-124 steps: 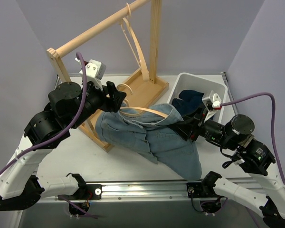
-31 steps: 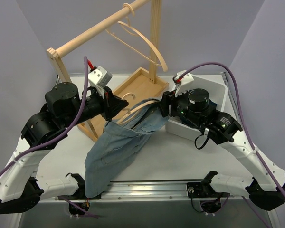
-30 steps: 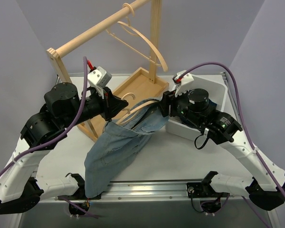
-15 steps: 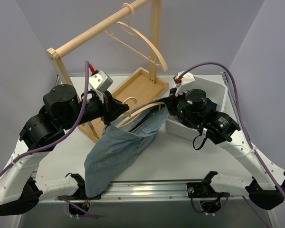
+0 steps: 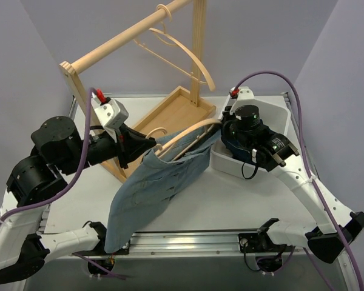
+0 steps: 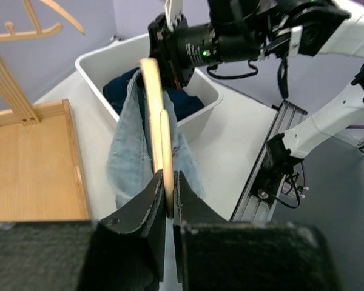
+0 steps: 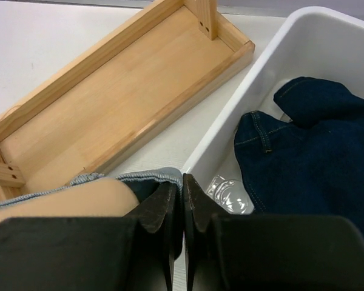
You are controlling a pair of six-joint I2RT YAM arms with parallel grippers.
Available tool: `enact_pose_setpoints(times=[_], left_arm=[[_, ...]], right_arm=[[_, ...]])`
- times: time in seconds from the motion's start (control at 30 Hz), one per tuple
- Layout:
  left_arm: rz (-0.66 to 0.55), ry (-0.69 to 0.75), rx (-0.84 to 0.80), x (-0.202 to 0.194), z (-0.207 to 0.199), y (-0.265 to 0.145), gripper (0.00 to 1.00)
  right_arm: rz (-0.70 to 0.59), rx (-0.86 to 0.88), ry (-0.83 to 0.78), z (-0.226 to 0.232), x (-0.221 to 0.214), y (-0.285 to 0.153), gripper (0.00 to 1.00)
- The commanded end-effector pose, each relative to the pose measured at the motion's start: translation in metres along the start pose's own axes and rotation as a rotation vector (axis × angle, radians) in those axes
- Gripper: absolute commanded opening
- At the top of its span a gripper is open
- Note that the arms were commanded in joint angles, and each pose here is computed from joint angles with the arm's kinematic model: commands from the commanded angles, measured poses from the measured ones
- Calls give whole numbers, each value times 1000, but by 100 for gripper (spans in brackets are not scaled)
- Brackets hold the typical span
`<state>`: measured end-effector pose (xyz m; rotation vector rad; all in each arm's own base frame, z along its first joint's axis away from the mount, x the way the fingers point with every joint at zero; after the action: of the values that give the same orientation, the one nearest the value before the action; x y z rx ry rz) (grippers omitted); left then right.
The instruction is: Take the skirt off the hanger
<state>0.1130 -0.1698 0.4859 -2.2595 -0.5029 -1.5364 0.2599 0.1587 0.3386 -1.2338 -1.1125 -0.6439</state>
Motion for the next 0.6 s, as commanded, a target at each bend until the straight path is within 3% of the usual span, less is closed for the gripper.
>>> enact_pose_setpoints(times=[0.0, 0.33, 0.57], left_arm=[[-166, 45, -118, 35, -27, -36, 2], [-306, -24, -32, 43, -19, -44, 2], [-434, -124, 119, 44, 6, -21, 2]], right_arm=[[3, -47, 28, -15, -7, 2, 0], [-29, 111, 66, 0, -17, -7, 0], [-157, 328, 145, 18, -6, -45, 0]])
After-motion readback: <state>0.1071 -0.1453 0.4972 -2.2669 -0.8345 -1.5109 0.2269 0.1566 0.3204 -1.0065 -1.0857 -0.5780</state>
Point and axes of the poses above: each gripper's point midway between its finger pads, its own y axis out along the fingers, its own z axis along the line the jaws close on, x = y × z, the point moved 7 cm from there along -y, back along the fingers, and after that the axes turned 12 degrees about -y, right-handed, at the moved point
